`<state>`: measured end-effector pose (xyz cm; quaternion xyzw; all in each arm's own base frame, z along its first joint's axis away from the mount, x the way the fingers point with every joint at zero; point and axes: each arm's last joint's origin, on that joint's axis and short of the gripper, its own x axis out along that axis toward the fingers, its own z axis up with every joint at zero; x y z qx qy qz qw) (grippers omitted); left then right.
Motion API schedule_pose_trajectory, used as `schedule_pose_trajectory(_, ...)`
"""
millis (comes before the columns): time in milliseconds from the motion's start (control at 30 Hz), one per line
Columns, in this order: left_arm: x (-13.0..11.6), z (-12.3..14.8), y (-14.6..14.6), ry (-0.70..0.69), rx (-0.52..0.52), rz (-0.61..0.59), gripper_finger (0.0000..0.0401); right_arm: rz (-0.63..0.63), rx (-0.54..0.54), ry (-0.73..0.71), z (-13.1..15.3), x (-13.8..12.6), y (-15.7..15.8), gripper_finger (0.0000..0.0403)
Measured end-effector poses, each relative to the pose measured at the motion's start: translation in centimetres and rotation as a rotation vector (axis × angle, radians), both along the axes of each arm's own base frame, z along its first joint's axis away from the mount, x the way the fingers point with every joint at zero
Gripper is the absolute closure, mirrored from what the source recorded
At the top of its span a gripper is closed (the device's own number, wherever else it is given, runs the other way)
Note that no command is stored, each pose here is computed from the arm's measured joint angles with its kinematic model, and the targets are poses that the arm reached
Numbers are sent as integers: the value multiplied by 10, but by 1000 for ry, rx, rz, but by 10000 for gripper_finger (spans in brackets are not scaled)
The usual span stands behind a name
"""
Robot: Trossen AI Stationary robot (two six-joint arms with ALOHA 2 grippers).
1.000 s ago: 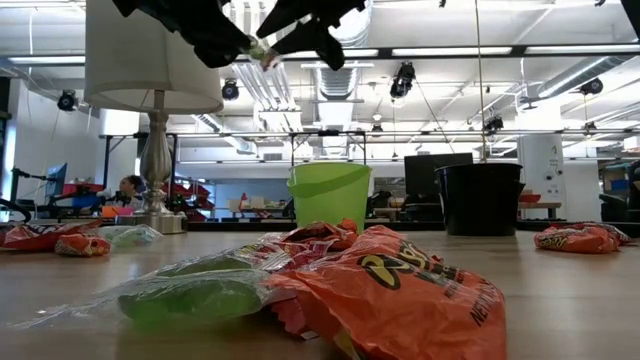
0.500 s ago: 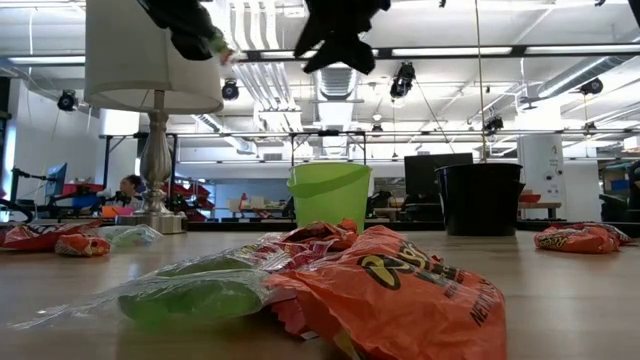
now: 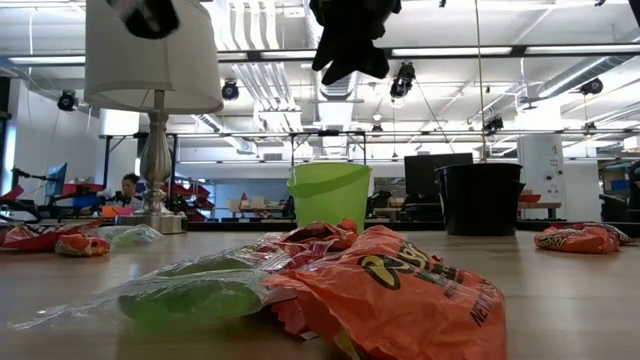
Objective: Sort candy
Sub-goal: Put the green gummy into the violet bucket
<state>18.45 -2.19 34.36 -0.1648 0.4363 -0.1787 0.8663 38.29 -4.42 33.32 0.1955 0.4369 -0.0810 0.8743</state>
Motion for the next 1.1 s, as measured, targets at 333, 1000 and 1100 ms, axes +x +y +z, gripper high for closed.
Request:
schedule_pose_trajectory(333, -27, 6, -43, 190, -194, 14, 364, 9, -7, 1, 0, 0, 0, 266)
schedule_pose_trajectory(1000, -26, -5, -88, 463, -317, 76, 363, 64, -36, 69, -4, -5, 1, 263)
schedule_pose_trajectory(1100, -23, -8, -92, 506, -324, 90, 361, 65, -35, 77, -5, -6, 1, 265)
